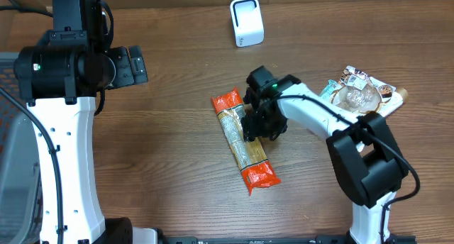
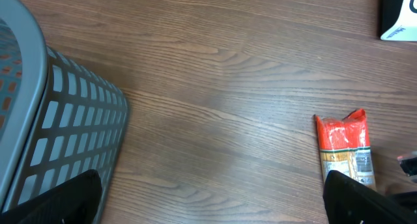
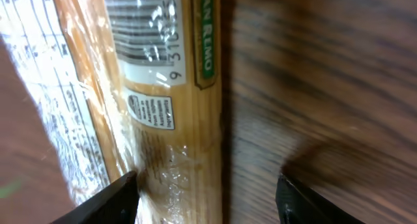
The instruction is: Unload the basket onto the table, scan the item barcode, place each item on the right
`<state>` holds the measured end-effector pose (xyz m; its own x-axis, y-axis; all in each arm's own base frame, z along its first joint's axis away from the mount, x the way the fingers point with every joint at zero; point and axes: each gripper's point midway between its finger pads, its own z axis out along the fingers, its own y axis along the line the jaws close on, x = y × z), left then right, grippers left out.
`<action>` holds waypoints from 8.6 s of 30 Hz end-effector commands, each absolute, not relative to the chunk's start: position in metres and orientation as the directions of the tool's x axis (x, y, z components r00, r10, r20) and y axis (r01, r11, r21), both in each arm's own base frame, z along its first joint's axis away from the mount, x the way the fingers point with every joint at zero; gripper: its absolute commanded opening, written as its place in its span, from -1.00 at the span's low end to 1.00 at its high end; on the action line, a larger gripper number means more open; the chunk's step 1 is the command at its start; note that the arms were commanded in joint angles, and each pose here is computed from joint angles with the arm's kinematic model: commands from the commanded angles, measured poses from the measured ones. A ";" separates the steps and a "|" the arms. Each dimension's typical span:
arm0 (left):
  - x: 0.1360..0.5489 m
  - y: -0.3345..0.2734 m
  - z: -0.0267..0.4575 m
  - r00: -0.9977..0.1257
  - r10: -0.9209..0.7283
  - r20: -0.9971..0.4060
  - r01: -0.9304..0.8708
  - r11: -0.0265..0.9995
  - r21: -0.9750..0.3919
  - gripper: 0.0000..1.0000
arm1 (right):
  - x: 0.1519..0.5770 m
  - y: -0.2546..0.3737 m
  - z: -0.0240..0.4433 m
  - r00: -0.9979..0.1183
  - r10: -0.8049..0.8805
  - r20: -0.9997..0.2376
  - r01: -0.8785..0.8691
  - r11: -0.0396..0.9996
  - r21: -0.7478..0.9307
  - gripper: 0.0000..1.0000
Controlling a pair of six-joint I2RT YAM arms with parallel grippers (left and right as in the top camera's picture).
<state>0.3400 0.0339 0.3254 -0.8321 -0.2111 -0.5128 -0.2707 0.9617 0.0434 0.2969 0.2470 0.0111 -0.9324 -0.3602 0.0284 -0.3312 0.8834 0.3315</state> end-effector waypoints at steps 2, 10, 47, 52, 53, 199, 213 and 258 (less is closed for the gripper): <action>0.340 0.035 0.328 -0.825 -0.221 -0.521 -0.278 0.960 0.034 1.00 | 0.274 0.264 0.010 -0.905 -0.416 0.092 -0.314 0.797 0.516 0.36; 0.339 0.035 0.328 -0.825 -0.221 -0.521 -0.278 0.960 0.034 1.00 | 0.263 0.263 -0.003 -0.905 -0.413 0.102 -0.293 0.778 0.556 -0.82; 0.339 0.035 0.328 -0.825 -0.221 -0.521 -0.278 0.960 0.034 1.00 | 0.312 0.234 0.063 -0.886 -0.452 -0.104 -0.451 0.892 -0.034 0.66; 0.340 0.035 0.328 -0.825 -0.221 -0.521 -0.278 0.960 0.034 1.00 | 0.296 0.249 0.058 -0.865 -0.498 -0.067 -0.496 0.823 0.278 0.75; 0.339 0.035 0.328 -0.825 -0.221 -0.521 -0.278 0.960 0.034 0.99 | 0.295 0.249 0.056 -0.866 -0.497 -0.063 -0.492 0.822 0.287 0.79; 0.340 0.032 0.328 -0.826 -0.215 -0.520 -0.272 0.962 0.034 0.99 | 0.435 0.194 0.361 -0.506 -0.180 -0.843 -0.436 0.897 0.070 -0.93; 0.340 0.032 0.328 -0.826 -0.215 -0.520 -0.272 0.962 0.034 0.99 | 0.365 0.063 0.261 -0.901 0.177 -0.396 -0.023 0.893 0.450 -0.93; 0.340 0.032 0.328 -0.826 -0.215 -0.521 -0.272 0.962 0.034 1.00 | 0.338 0.004 0.296 -0.812 0.332 -0.479 0.034 0.847 0.530 0.07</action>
<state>0.3401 0.0338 0.3254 -0.8320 -0.2108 -0.5131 -0.2703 0.9618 0.0433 0.3394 -0.0138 0.2868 -0.8017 0.3860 -0.4564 0.1142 0.8484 0.5168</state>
